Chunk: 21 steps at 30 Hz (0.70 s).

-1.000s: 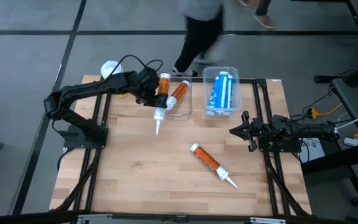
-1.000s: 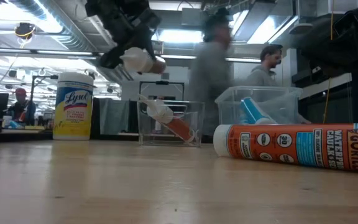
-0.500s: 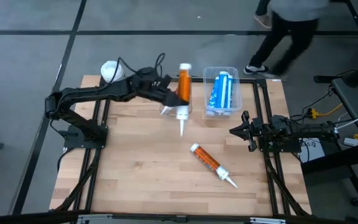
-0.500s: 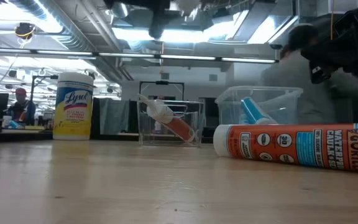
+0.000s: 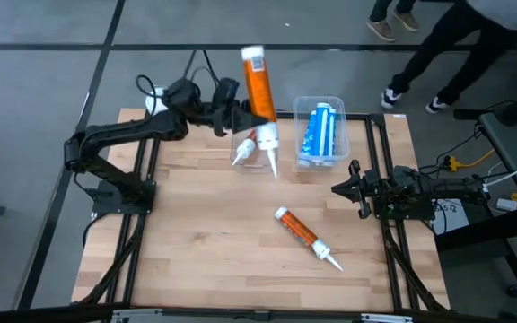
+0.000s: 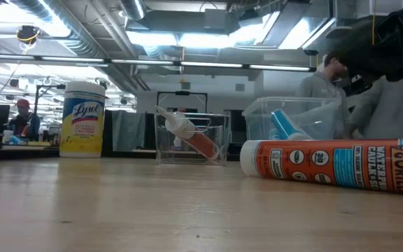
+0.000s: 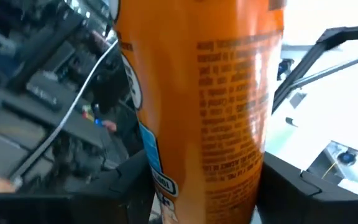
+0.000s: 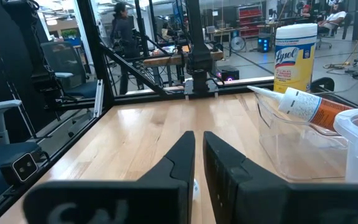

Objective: Pick & place silicon tubes, Sealant and Lysol wipes
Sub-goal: Put the left orange sealant into the left transparent bin

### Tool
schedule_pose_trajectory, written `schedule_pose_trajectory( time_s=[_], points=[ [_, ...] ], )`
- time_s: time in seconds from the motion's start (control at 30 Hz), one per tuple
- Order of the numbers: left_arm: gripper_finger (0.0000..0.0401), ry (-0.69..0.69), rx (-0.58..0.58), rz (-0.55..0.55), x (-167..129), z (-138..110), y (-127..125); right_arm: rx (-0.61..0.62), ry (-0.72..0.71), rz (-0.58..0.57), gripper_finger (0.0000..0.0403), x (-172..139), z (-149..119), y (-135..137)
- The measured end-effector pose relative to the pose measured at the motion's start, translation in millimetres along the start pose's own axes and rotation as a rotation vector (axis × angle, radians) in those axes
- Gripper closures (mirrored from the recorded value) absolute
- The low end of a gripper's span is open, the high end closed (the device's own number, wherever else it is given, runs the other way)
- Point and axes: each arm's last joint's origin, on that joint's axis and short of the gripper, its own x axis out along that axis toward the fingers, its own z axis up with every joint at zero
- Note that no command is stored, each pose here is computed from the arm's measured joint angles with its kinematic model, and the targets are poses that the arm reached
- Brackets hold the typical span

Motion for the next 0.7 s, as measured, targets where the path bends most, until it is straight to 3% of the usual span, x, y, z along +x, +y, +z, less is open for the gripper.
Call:
schedule_pose_trajectory(
  time_s=[0.33, 0.7],
  points=[
    [0.0189, 0.043, 0.237, 0.116, -0.7, 53.5, -53.0, 0.0, 0.0, 0.0, 0.0368, 0.0, 0.0, 0.0],
    [0.0189, 0.039, 0.345, 0.417, -16.8, 74.1, -68.5, 0.001, 0.0, 0.0, 0.0368, 0.0, 0.0, 0.0]
  ],
)
